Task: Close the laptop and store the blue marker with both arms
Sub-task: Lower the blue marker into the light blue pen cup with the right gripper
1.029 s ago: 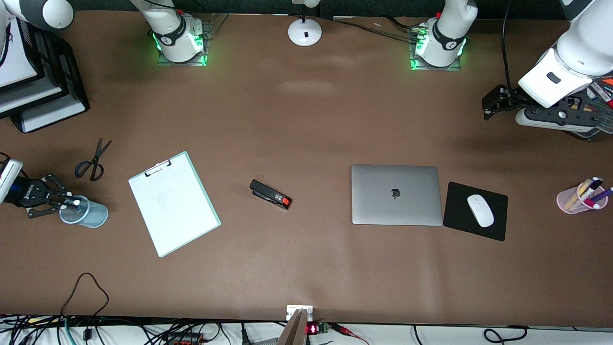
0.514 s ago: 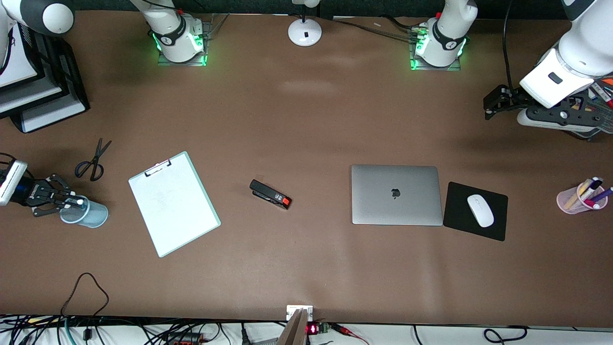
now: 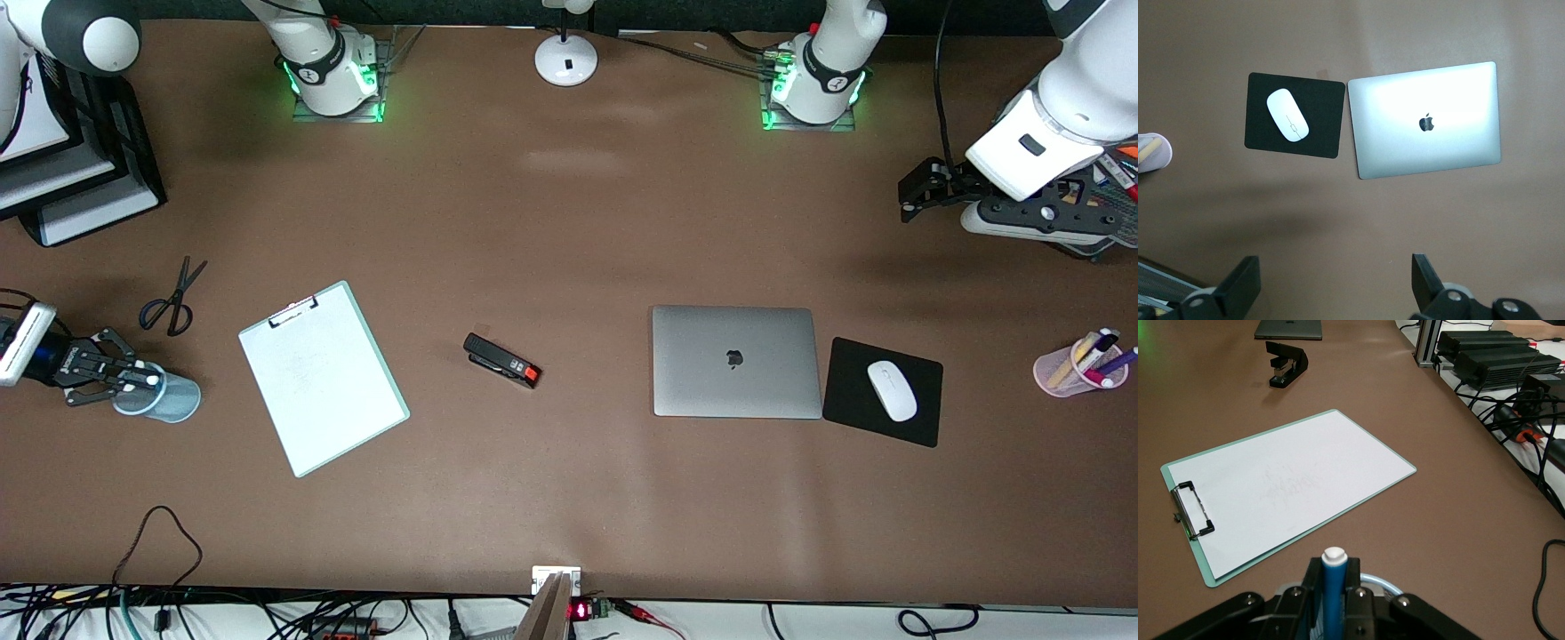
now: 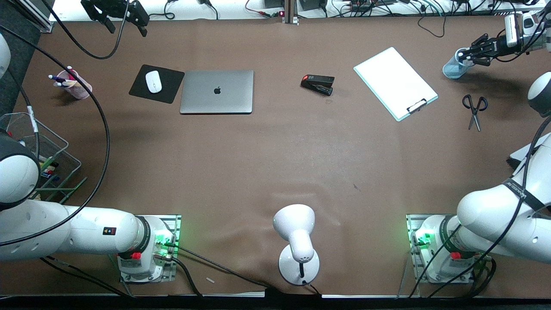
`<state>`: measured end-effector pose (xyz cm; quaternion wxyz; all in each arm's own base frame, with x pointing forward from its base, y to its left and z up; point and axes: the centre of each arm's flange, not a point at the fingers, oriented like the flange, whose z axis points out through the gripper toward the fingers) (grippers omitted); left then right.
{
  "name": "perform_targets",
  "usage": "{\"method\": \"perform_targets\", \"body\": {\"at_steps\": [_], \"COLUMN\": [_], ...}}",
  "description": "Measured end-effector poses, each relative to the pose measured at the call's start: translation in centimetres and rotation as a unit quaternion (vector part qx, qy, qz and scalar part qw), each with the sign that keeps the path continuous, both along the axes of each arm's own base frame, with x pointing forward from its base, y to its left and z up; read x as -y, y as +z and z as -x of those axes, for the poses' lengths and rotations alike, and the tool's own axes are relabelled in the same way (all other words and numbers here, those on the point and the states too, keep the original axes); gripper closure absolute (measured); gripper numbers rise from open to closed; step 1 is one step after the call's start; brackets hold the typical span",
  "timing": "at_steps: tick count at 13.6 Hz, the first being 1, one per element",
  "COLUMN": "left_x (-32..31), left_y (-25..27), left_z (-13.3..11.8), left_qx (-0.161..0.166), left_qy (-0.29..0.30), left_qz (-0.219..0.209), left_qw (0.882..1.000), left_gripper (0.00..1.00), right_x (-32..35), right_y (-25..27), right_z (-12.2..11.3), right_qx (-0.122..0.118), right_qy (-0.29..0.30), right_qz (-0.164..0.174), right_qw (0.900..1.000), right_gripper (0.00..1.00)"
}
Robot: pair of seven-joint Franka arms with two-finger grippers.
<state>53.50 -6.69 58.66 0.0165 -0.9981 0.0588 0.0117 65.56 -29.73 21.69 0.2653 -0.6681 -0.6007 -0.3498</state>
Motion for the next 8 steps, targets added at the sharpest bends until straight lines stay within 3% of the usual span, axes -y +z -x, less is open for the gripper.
{"method": "perform_targets", "body": {"at_steps": [1, 3, 8], "left_x": [0.0, -0.1, -0.1], "left_y": [0.0, 0.0, -0.1], "left_z": [0.0, 0.0, 0.1], "left_qx": [0.0, 0.0, -0.004], "left_qy": [0.0, 0.001, 0.001], "left_qz": [0.0, 0.0, -0.001], "left_qw": [1.0, 1.0, 1.0], "left_gripper": [0.0, 0.0, 0.0], "right_x": [0.0, 0.1, 0.3], "right_y": [0.0, 0.3, 3.1], "right_z": [0.0, -0.1, -0.4], "right_qx": [0.0, 0.0, -0.011], "right_qy": [0.0, -0.003, -0.006], "right_qz": [0.0, 0.001, -0.004], "right_qw": [1.0, 1.0, 1.0], "right_gripper": [0.82, 0.68, 0.12]}}
